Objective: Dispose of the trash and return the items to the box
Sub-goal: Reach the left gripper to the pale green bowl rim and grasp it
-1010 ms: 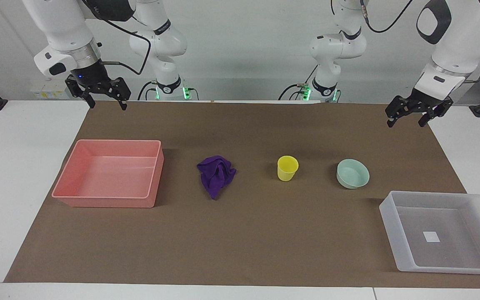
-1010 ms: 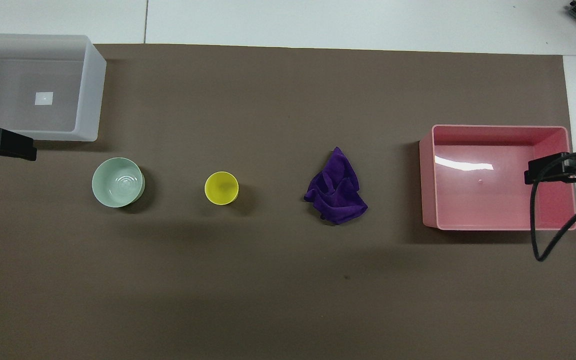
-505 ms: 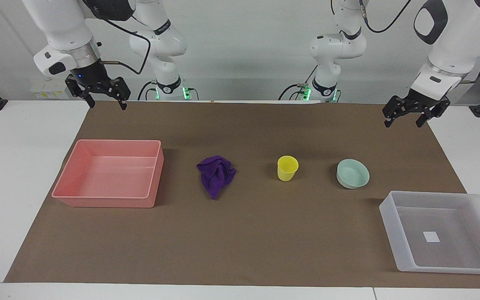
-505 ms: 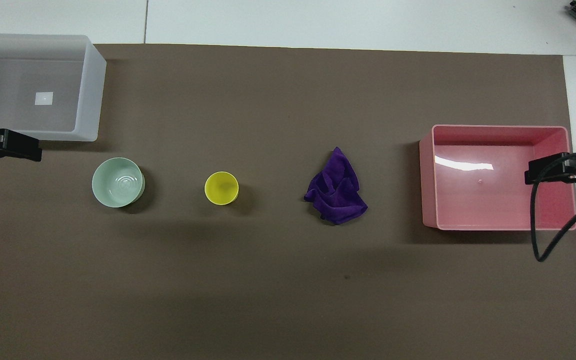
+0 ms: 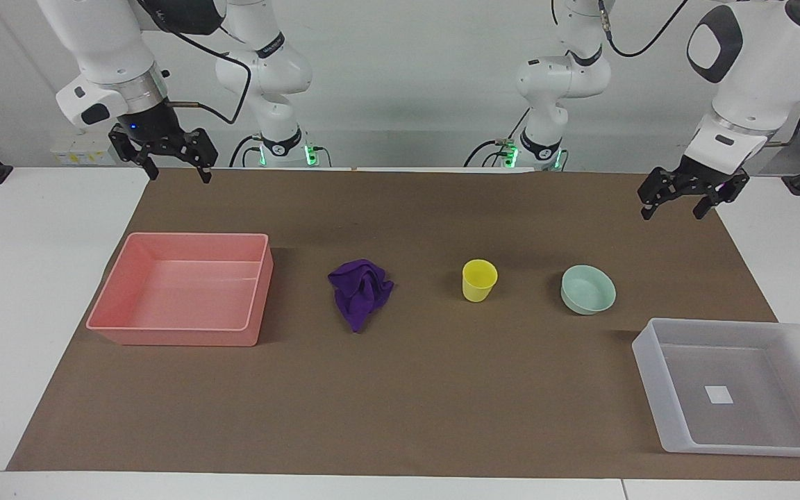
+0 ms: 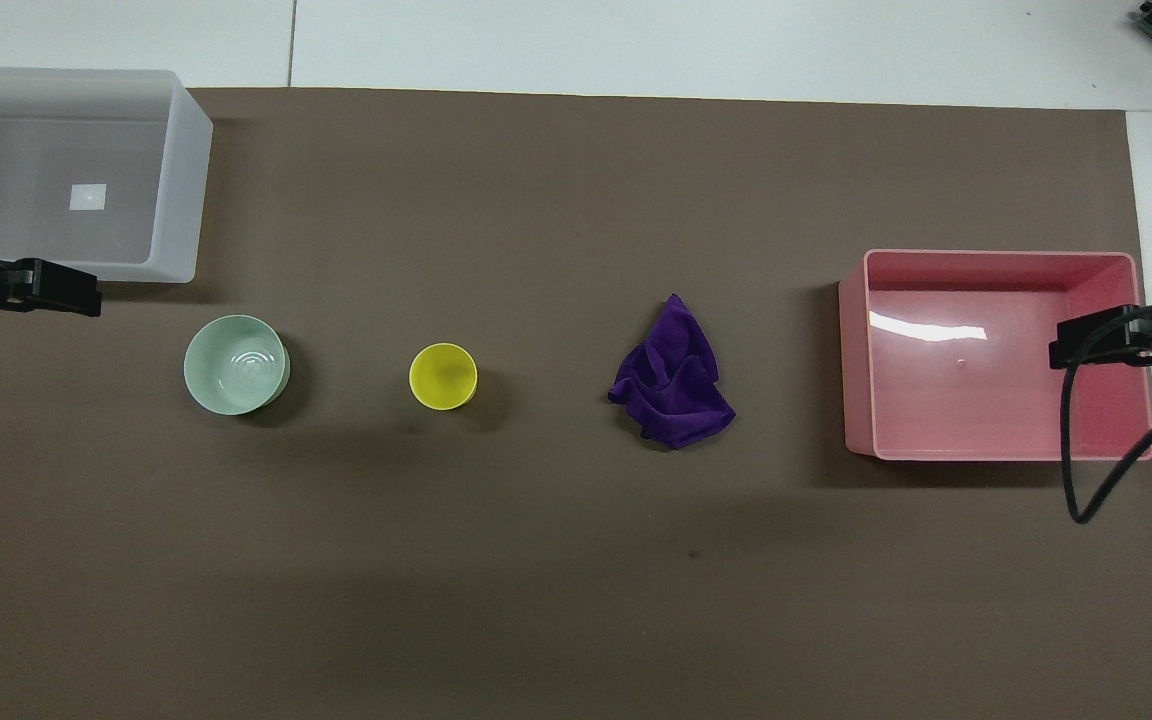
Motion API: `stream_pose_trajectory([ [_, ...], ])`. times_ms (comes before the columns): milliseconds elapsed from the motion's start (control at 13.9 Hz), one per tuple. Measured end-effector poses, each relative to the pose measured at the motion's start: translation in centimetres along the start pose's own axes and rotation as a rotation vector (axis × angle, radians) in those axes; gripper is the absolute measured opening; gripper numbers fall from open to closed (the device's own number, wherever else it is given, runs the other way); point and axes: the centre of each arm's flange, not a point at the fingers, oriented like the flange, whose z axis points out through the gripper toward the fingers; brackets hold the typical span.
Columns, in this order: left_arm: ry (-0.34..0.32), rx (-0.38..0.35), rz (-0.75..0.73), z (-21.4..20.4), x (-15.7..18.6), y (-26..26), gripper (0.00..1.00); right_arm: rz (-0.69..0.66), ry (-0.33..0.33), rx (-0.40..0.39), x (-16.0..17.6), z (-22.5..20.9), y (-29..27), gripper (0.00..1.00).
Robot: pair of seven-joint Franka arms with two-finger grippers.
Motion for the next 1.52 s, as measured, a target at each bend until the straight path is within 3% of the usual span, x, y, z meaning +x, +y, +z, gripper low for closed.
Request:
stream_pose_trajectory([
  [1010,0.078,-0.007,-0.055,18.8,-2.1,0.5,1.0,0.0,0.0,0.0,0.0,0.0,0.0,1.0],
  [1515,0.048,-0.012,-0.054,24.7,-2.5,0.7,1.0,0.0,0.0,0.0,0.0,0.0,0.0,1.0],
])
